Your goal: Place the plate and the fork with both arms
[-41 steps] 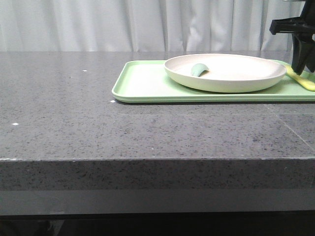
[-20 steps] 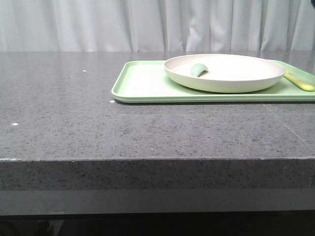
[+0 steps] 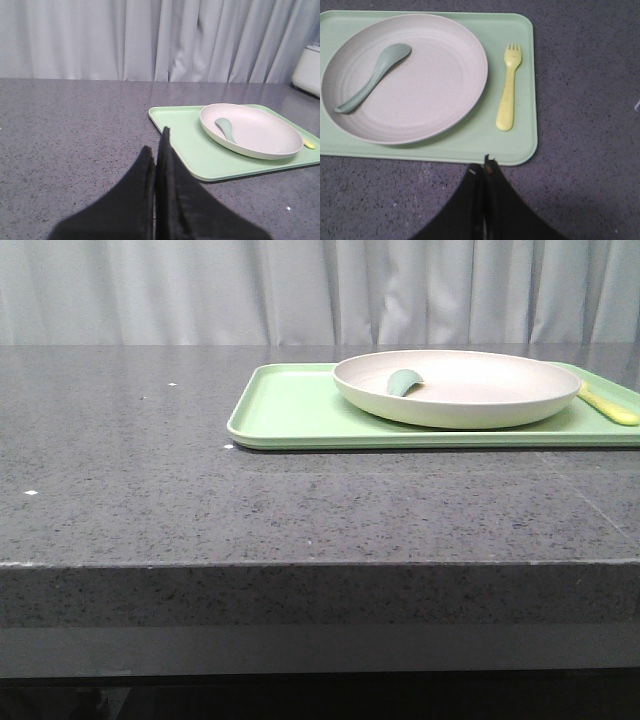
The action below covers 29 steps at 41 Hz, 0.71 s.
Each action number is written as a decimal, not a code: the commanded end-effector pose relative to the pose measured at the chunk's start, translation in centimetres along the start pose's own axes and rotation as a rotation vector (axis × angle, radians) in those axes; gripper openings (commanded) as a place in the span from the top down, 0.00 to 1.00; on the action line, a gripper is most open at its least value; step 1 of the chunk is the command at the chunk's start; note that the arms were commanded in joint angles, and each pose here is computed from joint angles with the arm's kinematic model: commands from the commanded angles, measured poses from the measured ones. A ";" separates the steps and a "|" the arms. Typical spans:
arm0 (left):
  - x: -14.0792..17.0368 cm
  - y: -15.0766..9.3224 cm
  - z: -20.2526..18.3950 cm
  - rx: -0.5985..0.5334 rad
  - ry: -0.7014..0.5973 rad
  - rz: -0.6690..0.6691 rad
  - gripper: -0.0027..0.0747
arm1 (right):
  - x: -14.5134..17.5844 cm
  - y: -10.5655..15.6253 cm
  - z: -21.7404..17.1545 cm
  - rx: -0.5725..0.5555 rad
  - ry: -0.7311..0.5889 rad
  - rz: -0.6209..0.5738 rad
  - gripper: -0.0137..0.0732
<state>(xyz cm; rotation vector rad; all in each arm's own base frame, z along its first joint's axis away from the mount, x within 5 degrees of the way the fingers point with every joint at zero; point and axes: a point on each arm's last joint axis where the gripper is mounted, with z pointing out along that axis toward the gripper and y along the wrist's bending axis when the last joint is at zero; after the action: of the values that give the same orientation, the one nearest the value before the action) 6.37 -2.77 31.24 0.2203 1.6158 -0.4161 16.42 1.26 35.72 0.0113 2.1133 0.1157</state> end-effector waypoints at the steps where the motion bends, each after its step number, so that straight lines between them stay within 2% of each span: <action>1: -1.5 -0.2 -0.1 0.009 -0.100 0.001 0.99 | 1.1 -0.1 -2.4 -0.005 -0.185 -0.026 0.92; 15: -1.5 -0.2 -0.1 0.009 -0.100 0.001 0.99 | 9.1 -0.8 -7.5 -0.024 -0.514 -0.032 0.92; 21: -1.5 -0.2 -0.1 0.009 -0.100 0.001 0.99 | 10.5 -0.8 -8.4 -0.029 -0.572 -0.033 0.92; 29: -1.5 -0.2 -0.1 0.009 -0.100 0.001 0.99 | 10.6 -0.8 -8.7 -0.030 -0.588 -0.033 0.92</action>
<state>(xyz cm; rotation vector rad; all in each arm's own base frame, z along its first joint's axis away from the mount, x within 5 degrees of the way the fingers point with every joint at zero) 6.37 -2.77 31.24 0.2216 1.6155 -0.4149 3.62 0.39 29.51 0.0013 1.6274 0.1252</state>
